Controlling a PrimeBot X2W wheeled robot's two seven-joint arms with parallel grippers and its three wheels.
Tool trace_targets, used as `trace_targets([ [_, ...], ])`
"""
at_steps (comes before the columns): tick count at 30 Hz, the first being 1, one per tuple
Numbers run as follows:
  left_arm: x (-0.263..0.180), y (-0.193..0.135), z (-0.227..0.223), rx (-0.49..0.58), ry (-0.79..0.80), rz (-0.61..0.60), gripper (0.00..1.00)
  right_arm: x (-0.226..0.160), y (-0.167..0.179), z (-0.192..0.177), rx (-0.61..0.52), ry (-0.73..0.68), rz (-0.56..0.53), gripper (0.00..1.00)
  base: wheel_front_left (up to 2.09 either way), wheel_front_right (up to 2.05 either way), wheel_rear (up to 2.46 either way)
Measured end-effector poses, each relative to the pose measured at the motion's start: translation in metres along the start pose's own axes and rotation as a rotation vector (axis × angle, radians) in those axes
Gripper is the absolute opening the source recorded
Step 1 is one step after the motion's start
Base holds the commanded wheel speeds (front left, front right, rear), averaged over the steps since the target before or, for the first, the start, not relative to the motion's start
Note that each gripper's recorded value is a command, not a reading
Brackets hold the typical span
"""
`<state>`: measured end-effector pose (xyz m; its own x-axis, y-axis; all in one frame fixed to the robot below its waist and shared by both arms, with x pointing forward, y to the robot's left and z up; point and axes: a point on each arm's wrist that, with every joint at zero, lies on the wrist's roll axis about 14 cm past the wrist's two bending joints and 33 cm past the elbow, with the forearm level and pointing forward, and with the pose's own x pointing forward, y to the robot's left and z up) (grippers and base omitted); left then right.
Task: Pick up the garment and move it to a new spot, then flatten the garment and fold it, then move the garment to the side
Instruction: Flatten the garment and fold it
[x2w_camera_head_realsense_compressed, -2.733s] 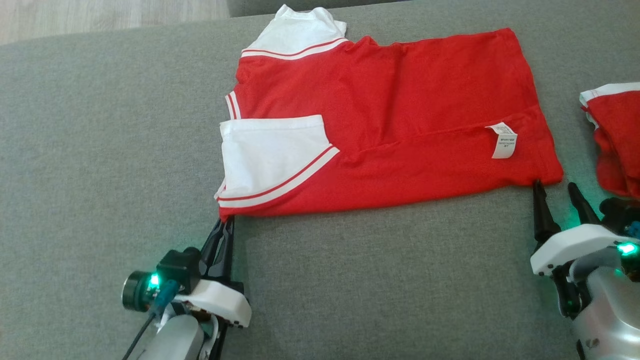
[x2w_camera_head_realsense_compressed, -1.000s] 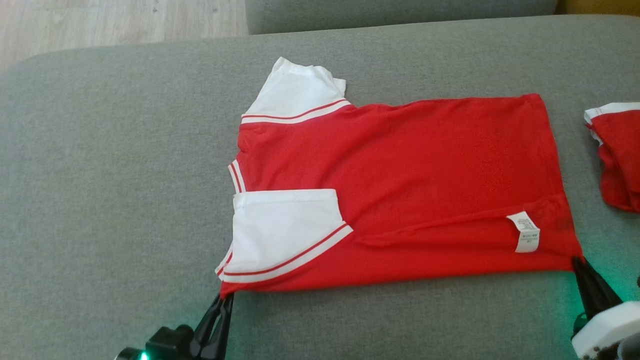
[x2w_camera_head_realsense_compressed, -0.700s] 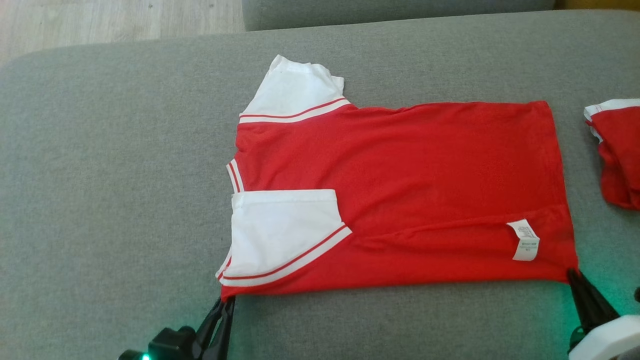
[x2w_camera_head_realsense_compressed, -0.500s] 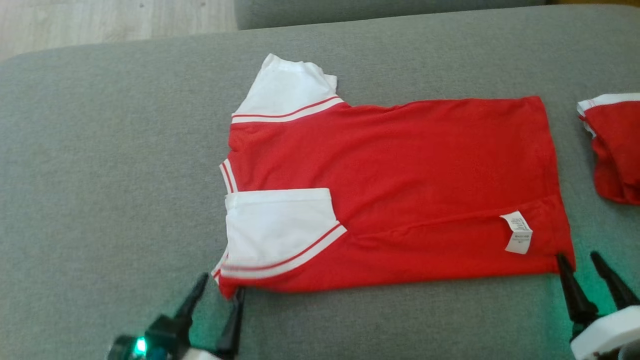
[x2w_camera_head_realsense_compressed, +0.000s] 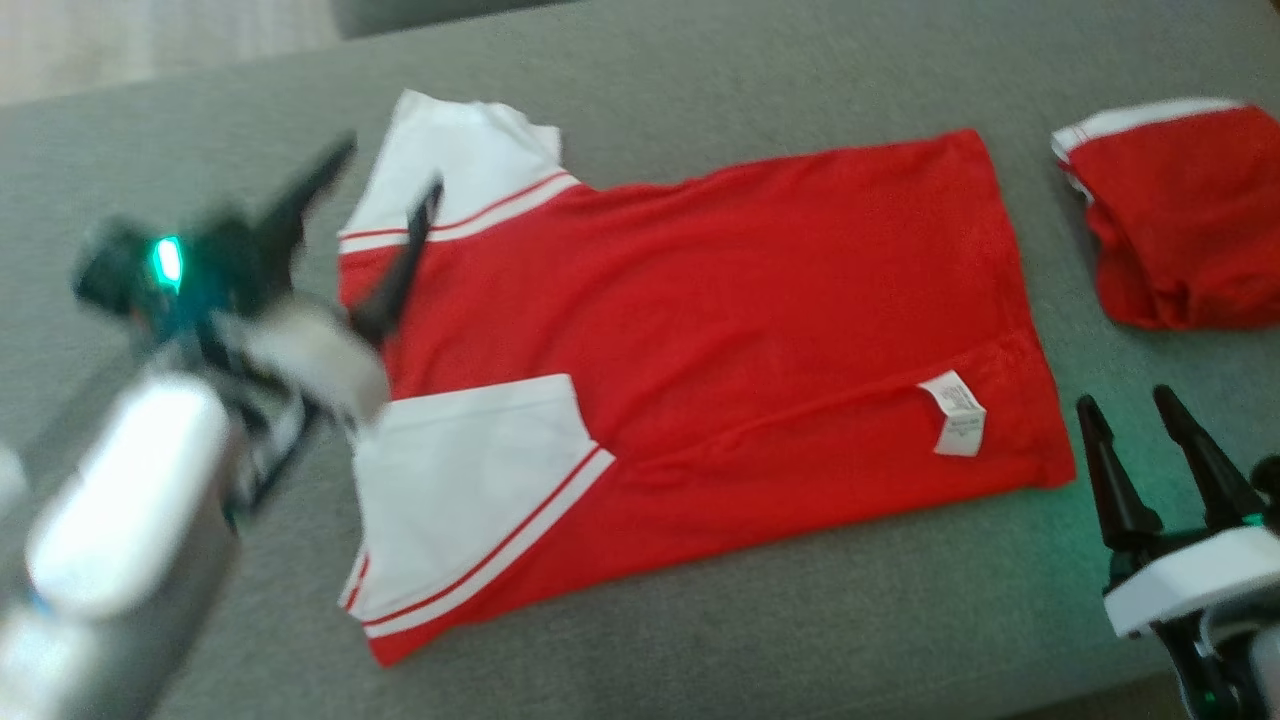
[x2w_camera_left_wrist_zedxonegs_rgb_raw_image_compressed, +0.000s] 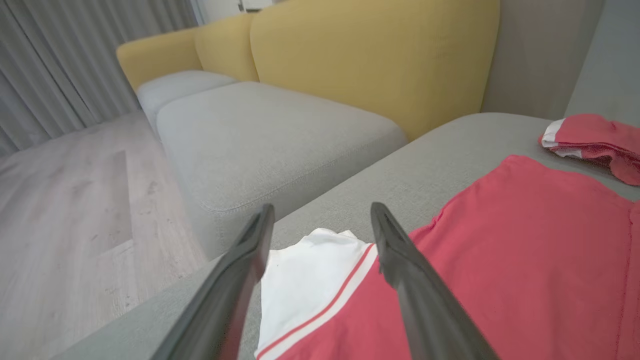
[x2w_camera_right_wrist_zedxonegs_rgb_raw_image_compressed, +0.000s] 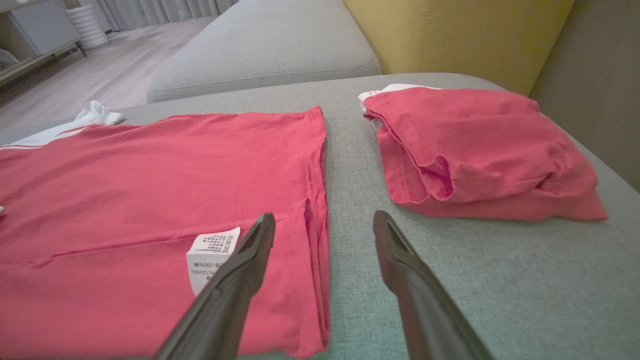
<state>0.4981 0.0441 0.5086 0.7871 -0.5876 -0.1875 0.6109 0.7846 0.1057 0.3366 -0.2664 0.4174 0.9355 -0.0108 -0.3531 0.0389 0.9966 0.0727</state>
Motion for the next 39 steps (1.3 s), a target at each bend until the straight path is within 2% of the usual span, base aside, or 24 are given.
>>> trace_targets([
  [6,0.052,0.007,-0.004,-0.025,0.174,-0.091,1.00,0.004,-0.007,-0.004,-0.016,0.018,-0.024,1.00,0.00,0.00,0.00],
  [13,0.097,0.006,-0.043,-0.053,0.466,-0.179,1.00,0.006,-0.017,-0.015,-0.015,0.057,-0.070,1.00,0.00,0.00,0.00],
  [21,0.114,0.065,-0.098,-0.010,0.684,-0.052,1.00,0.005,-0.025,-0.023,-0.016,0.083,-0.109,1.00,0.00,0.00,0.00],
  [29,0.115,0.064,-0.136,-0.075,0.772,-0.054,1.00,0.001,-0.035,-0.040,-0.006,0.121,-0.147,1.00,0.00,0.00,0.00],
  [39,0.126,0.069,-0.143,-0.070,0.752,-0.052,1.00,0.010,-0.031,-0.044,0.003,0.119,-0.143,1.00,0.00,0.00,0.00],
])
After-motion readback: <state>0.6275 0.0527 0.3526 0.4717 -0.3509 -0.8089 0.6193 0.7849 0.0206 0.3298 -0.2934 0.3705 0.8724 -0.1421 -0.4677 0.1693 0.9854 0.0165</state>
